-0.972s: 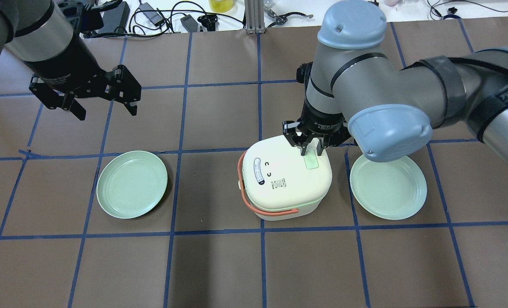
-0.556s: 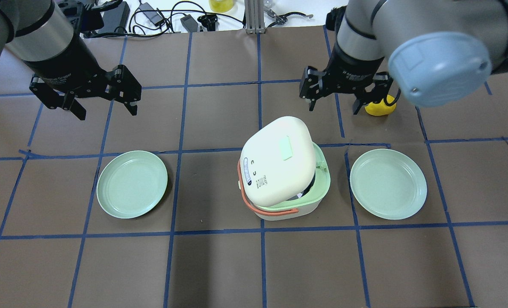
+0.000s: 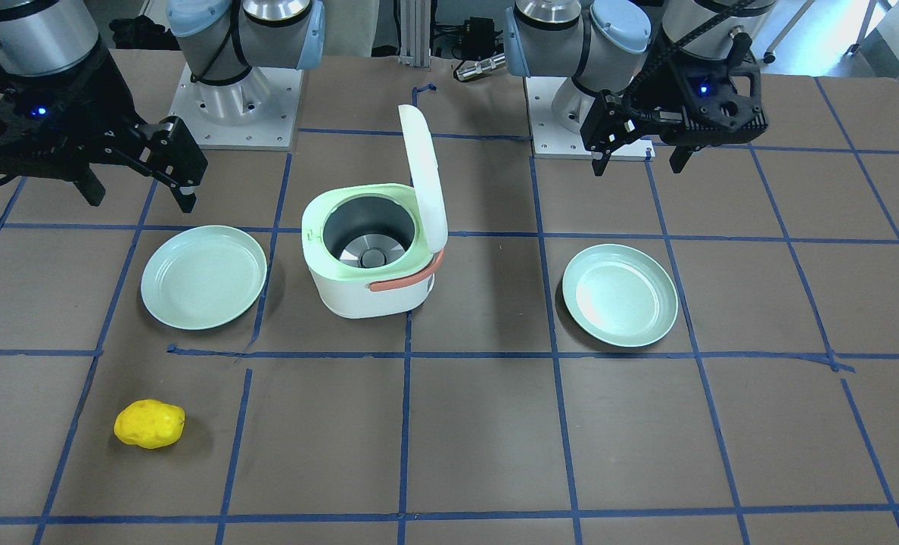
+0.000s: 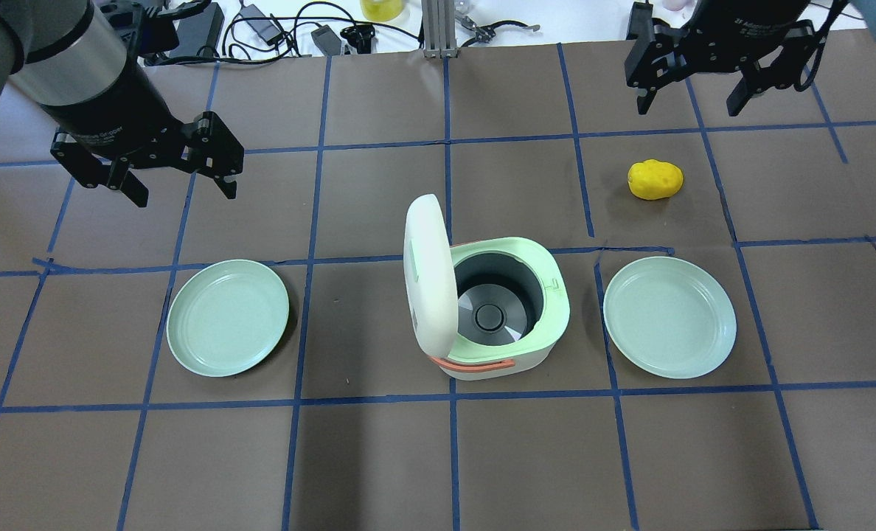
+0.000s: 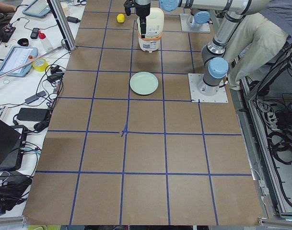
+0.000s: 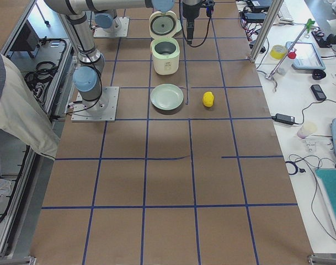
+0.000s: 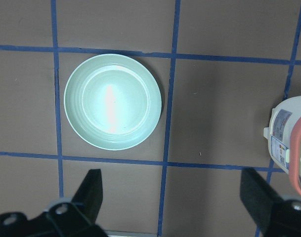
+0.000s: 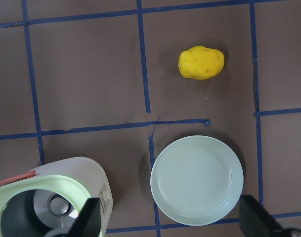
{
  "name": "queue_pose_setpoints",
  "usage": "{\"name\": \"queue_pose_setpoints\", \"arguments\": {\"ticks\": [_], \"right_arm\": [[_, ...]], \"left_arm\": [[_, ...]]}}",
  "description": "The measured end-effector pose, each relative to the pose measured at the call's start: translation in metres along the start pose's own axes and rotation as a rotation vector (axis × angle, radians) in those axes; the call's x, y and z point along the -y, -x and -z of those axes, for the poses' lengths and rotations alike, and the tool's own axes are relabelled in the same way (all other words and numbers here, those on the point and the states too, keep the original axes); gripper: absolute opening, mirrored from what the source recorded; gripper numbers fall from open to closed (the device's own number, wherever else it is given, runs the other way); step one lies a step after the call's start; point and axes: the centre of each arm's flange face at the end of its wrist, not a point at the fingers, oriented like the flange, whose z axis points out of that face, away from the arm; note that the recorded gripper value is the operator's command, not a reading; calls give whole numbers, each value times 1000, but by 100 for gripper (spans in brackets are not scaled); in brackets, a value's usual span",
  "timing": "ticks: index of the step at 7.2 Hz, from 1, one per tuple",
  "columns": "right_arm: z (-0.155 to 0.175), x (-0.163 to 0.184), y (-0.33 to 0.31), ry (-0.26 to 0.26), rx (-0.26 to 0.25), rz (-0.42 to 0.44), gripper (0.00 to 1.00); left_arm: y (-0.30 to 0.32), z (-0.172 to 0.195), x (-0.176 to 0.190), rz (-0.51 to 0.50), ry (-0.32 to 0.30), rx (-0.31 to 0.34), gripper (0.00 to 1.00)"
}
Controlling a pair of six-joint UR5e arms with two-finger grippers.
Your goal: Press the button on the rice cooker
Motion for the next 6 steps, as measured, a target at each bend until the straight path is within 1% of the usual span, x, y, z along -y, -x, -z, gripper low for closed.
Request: {"name": "queue_pose_setpoints", "arguments": {"ticks": [2, 6], "right_arm": [[5, 5, -4, -49, -15, -1, 100], [8, 10, -4, -97, -11, -3, 100]], "left_arm": [[0, 0, 0, 0, 0, 0, 100], [0, 0, 0, 0, 0, 0, 100]]}}
